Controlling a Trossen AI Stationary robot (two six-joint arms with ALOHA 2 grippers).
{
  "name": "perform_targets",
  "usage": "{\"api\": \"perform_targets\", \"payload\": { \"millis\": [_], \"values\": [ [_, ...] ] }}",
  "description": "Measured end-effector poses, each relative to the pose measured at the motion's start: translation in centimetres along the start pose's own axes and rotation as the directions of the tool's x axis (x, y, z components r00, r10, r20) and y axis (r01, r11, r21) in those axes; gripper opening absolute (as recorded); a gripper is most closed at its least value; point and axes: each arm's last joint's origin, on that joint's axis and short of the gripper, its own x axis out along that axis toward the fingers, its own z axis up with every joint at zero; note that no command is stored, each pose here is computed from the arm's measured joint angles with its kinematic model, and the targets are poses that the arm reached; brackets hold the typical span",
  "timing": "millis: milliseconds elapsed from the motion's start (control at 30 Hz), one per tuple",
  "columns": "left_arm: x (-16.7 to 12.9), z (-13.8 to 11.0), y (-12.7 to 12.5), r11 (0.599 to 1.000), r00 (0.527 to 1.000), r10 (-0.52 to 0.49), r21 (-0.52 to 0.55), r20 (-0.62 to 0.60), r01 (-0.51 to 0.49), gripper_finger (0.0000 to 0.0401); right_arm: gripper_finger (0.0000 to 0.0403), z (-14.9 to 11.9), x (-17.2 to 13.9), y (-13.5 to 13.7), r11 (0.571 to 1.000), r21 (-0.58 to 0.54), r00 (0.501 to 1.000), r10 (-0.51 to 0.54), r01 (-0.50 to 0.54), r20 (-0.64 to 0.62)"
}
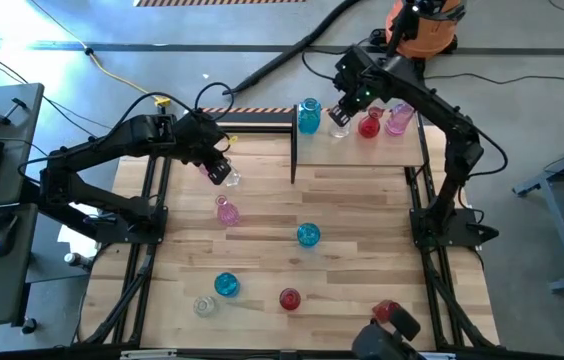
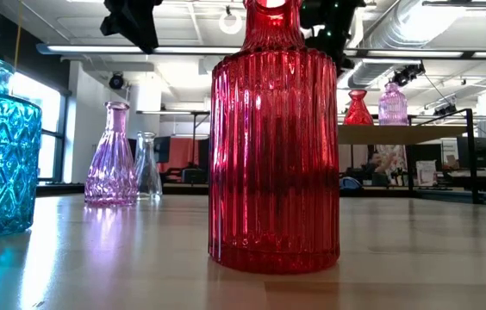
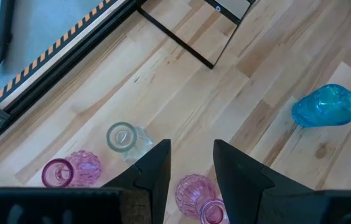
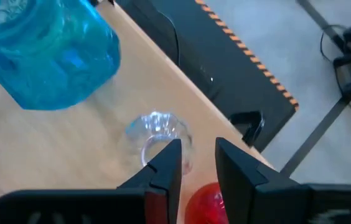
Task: Sort vases onto shelf
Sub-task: Put the middle transparent vase on the shelf, then put the top blue vase on the shelf aligned with the other blue vase
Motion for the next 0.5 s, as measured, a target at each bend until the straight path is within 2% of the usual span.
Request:
{"api": "perform_targets", "payload": {
  "millis": [500],
  "values": [
    [0.0, 0.0, 0.0, 1.0, 1.0, 0.0, -0.017, 0.0, 0.0, 0.0113, 0.0079, -0.4, -4.2, -0.6, 1.0, -0.018, 1.0, -0.006, 0.005, -0.03]
  ]
}}
